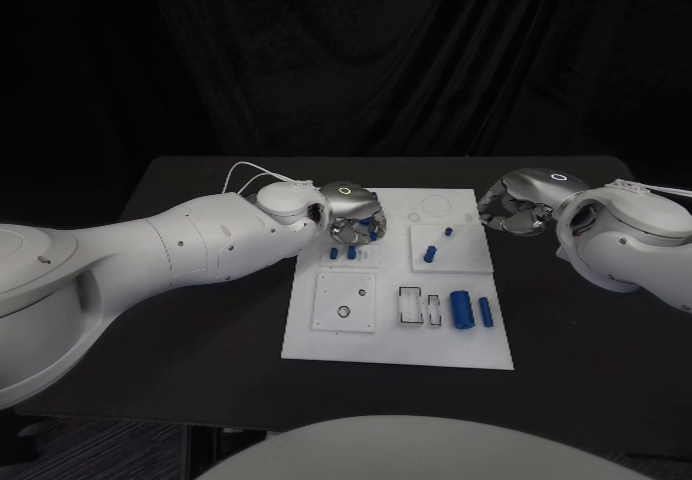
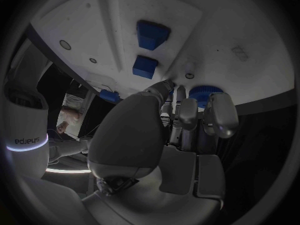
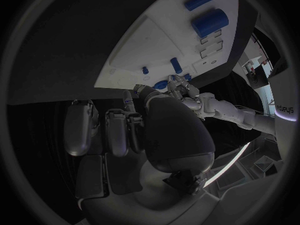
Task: Assemble the parts on the task board
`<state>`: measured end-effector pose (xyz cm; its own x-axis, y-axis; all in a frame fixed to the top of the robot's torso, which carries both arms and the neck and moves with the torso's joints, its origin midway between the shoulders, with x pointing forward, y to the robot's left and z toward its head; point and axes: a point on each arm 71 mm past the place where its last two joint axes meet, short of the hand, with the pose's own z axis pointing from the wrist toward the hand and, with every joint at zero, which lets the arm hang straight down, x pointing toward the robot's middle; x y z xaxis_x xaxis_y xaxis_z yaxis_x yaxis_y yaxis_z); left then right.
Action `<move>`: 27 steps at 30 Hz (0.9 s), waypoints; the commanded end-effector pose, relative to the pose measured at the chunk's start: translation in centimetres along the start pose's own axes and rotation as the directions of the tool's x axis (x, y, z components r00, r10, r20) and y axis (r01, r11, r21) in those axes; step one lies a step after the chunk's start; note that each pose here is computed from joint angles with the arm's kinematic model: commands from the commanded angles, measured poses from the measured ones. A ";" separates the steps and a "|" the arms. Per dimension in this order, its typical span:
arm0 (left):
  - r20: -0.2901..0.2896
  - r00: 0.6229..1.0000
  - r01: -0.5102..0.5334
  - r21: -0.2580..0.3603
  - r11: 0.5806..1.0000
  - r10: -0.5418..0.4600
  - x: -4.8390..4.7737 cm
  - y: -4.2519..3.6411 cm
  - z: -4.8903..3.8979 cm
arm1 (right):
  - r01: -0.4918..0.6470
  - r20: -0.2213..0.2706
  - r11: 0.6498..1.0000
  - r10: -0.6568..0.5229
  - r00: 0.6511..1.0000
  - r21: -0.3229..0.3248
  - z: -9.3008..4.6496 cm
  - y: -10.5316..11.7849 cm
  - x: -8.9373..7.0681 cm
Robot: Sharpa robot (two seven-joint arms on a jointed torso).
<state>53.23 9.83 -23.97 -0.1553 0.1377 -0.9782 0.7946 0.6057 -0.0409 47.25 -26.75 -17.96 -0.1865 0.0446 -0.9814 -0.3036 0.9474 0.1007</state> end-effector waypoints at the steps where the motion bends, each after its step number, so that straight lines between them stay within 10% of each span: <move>1: 0.012 1.000 -0.003 0.020 1.000 0.002 0.06 -0.27 0.10 | 0.002 -0.003 1.000 -0.002 1.000 0.012 0.0 -0.1 0.1; 27: 0.151 0.988 -0.039 0.050 0.998 0.031 -0.56 -0.03 -1.53 | 0.004 -0.010 1.000 -0.004 1.000 0.018 -0.1 -0.2 0.1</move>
<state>52.68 11.20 -23.81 -0.0970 0.0803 -0.9920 0.8061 0.5910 -0.0310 47.27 -26.79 -17.98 -0.1883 0.0432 -0.9812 -0.3023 0.9480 0.0997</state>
